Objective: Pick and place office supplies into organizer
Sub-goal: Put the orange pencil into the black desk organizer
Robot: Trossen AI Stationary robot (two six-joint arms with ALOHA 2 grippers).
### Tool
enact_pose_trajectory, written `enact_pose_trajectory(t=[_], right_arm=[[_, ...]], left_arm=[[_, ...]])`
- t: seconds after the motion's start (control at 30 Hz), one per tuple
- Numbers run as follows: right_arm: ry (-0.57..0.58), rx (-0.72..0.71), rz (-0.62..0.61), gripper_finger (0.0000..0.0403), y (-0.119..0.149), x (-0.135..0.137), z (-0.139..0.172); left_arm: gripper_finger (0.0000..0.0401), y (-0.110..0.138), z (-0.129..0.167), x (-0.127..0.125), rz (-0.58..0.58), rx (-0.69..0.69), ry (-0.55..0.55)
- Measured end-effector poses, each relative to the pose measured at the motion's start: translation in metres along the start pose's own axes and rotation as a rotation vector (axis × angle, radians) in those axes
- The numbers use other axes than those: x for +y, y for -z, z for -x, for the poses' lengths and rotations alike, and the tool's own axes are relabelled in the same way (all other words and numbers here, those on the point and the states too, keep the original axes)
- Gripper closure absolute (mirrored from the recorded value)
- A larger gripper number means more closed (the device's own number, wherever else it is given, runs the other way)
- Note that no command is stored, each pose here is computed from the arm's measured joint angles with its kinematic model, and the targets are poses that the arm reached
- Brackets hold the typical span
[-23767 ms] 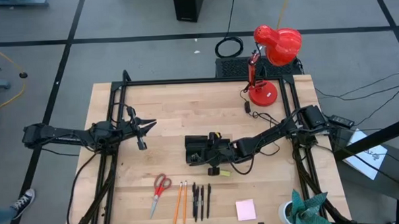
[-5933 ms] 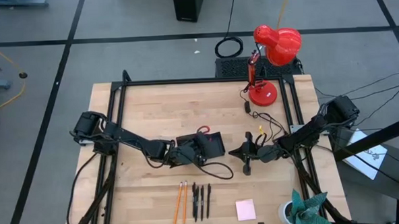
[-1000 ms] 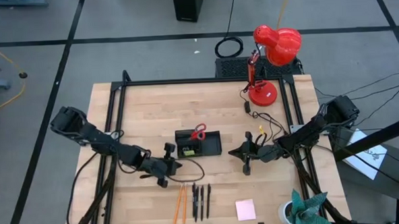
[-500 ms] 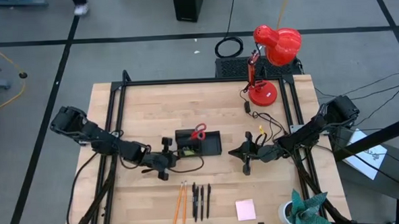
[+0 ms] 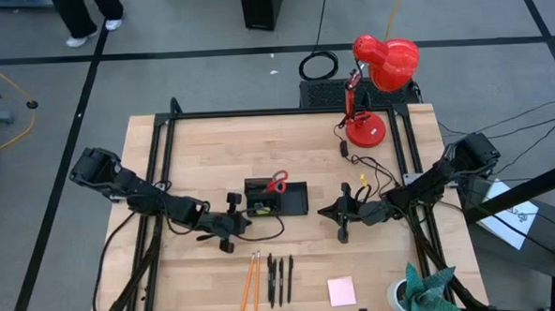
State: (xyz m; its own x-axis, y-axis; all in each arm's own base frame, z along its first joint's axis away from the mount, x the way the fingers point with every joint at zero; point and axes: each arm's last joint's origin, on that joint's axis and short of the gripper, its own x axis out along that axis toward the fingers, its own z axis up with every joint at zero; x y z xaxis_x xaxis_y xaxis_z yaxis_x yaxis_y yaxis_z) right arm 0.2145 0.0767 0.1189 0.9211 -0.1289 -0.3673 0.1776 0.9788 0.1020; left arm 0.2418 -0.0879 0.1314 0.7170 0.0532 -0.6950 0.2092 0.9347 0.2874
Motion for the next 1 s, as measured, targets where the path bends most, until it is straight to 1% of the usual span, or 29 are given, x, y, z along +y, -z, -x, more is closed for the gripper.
enact_pose_trajectory(t=[0.07, 0.17, 0.33, 0.43, 0.5, 0.57, 0.7, 0.73, 0.8, 0.9, 0.93, 1.0], right_arm=[[0.000, 0.000, 0.000, 0.0399, 0.000, 0.000, 0.000], [-0.003, 0.001, 0.000, 0.0399, 0.000, 0.000, 0.000], [-0.007, 0.002, 0.000, 0.0399, 0.000, 0.000, 0.000], [-0.008, 0.003, 0.000, 0.0399, 0.000, 0.000, 0.000], [-0.008, 0.003, 0.001, 0.0399, 0.000, 0.000, 0.000], [-0.010, -0.002, 0.012, 0.0399, 0.000, 0.000, 0.000], [-0.025, -0.041, 0.083, 0.0399, -0.005, 0.002, 0.000], [-0.049, -0.054, 0.102, 0.0399, -0.006, 0.003, 0.000], [-0.142, -0.075, 0.126, 0.0399, -0.011, 0.004, -0.001], [-0.269, -0.098, 0.133, 0.0399, -0.016, 0.004, -0.002], [-0.278, -0.106, 0.137, 0.0399, -0.017, 0.003, -0.003], [-0.258, -0.115, 0.149, 0.0399, -0.019, -0.001, -0.004]], left_arm=[[0.0392, 0.000, 0.001, -0.004, 0.032, -0.003, 0.036], [0.0398, 0.001, 0.002, -0.008, 0.115, 0.015, 0.084], [0.0383, 0.010, 0.004, -0.014, 0.245, 0.116, 0.131], [0.0381, 0.014, 0.007, -0.021, 0.244, 0.154, 0.131], [0.0390, 0.014, 0.010, -0.028, 0.228, 0.147, 0.121], [0.0397, 0.013, 0.014, -0.035, 0.213, 0.128, 0.100], [0.0393, 0.012, 0.023, -0.054, 0.209, 0.061, 0.023], [0.0393, 0.012, 0.026, -0.059, 0.218, 0.042, 0.013], [0.0398, 0.010, 0.031, -0.068, 0.246, -0.009, -0.006], [0.0395, 0.004, 0.041, -0.082, 0.270, -0.121, -0.028], [0.0395, 0.002, 0.044, -0.086, 0.269, -0.159, -0.029], [0.0398, -0.004, 0.049, -0.092, 0.265, -0.236, -0.023]])
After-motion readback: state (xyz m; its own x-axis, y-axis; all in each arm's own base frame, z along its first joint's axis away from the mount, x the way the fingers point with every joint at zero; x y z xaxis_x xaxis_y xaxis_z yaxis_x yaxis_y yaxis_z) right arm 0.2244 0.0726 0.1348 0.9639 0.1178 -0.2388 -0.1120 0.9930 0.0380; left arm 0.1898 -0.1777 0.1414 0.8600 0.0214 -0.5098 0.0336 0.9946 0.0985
